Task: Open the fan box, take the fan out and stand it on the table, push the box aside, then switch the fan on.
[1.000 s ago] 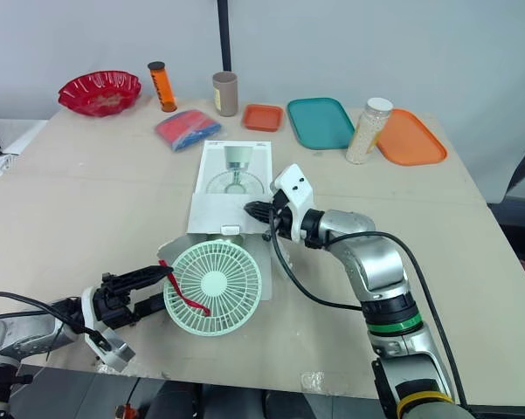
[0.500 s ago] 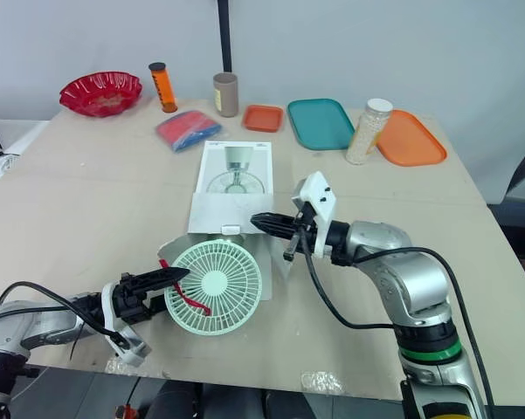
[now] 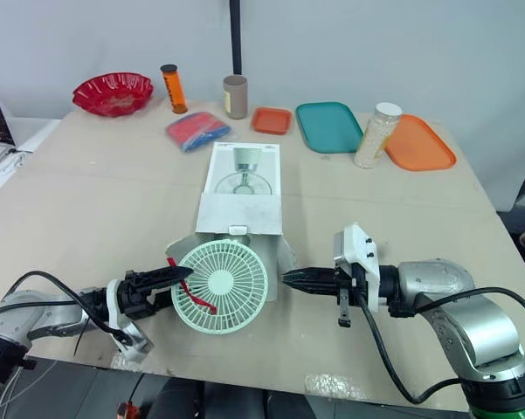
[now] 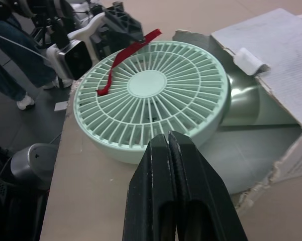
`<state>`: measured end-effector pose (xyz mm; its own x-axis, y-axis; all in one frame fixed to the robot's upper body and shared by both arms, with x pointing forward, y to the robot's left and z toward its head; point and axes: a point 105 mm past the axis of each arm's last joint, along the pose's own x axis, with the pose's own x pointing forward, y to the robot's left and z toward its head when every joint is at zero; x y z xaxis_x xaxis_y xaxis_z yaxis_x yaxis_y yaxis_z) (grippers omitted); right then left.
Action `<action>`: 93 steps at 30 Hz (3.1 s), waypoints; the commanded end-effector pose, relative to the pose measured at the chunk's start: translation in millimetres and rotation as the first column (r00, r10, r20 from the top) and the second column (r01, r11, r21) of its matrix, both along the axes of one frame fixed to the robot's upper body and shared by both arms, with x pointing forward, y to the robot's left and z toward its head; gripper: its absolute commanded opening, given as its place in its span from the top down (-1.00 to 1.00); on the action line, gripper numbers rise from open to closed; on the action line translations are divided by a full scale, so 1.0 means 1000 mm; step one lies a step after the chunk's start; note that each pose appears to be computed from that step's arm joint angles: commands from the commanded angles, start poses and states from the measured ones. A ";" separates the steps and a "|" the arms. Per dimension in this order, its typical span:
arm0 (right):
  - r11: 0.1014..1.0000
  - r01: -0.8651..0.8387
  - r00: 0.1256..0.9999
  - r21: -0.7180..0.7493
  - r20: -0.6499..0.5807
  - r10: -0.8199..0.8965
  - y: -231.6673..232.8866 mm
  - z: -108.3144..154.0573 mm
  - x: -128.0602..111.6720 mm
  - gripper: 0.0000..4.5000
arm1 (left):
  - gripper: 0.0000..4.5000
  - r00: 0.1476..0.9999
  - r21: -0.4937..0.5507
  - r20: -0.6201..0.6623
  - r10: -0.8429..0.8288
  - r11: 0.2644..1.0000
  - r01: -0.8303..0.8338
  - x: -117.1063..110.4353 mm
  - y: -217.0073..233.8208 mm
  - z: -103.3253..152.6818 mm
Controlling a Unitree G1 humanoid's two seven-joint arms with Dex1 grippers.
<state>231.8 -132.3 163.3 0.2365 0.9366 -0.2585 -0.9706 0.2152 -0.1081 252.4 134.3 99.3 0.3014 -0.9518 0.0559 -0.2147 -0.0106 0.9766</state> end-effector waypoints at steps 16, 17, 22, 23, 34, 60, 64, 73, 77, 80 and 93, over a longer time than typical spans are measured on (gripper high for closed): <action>0.999 -0.034 0.999 0.004 0.028 0.034 -0.009 0.011 -0.020 -0.26 | -1.00 0.999 -0.022 0.024 -0.040 0.999 0.041 0.008 -0.005 0.004; 0.999 -0.035 0.999 -0.002 0.025 0.035 -0.009 0.010 -0.021 -0.46 | -1.00 0.999 -0.021 0.023 -0.042 0.999 0.042 0.008 -0.005 0.004; 0.999 -0.038 0.999 -0.020 0.002 0.039 -0.011 0.005 -0.027 -0.99 | -1.00 0.998 -0.023 0.023 -0.056 0.998 0.057 0.009 -0.008 0.005; 1.000 -0.019 1.000 -0.021 0.010 0.020 -0.012 0.004 -0.025 -0.99 | -1.00 0.998 -0.022 0.023 -0.060 0.998 0.061 0.009 -0.009 0.005; 0.999 0.012 1.000 -0.041 0.020 -0.012 -0.011 -0.003 -0.020 -1.00 | -0.21 0.996 -0.026 0.030 -0.082 0.996 0.083 0.010 -0.015 0.005; 0.996 -0.079 0.996 -0.041 0.046 0.081 0.006 -0.008 -0.008 -1.00 | 0.13 0.882 -0.237 -0.450 -0.139 0.971 0.032 -0.059 0.001 0.061; 0.994 -0.102 0.993 -0.031 0.052 0.103 0.009 -0.006 -0.006 -1.00 | 0.13 0.827 -0.235 -0.551 -0.113 0.972 -0.024 -0.061 0.004 0.070; 0.993 -0.114 0.992 -0.028 0.049 0.115 0.008 -0.006 -0.007 -1.00 | 0.13 0.632 -0.347 -0.755 -0.177 0.925 -0.155 -0.053 0.003 0.106; 0.993 -0.119 0.991 -0.018 0.055 0.119 0.012 -0.006 -0.004 -1.00 | 0.13 0.489 -0.320 -0.848 -0.204 0.933 -0.166 -0.058 0.000 0.107; 0.992 -0.124 0.990 -0.014 0.059 0.125 0.015 -0.006 -0.003 -1.00 | 0.13 0.429 -0.341 -0.873 -0.233 0.919 -0.195 -0.055 -0.002 0.114; 0.985 -0.175 0.982 0.006 0.071 0.174 0.023 -0.006 0.007 -1.00 | 0.13 0.185 -0.199 -0.973 -0.140 0.915 -0.351 -0.062 0.047 0.120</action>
<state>239.7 -111.9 149.6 0.1050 0.9632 -0.2475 -0.9882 0.0730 -0.1350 193.3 176.9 205.4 0.4479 -0.8874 -0.1085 0.8662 0.4007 0.2985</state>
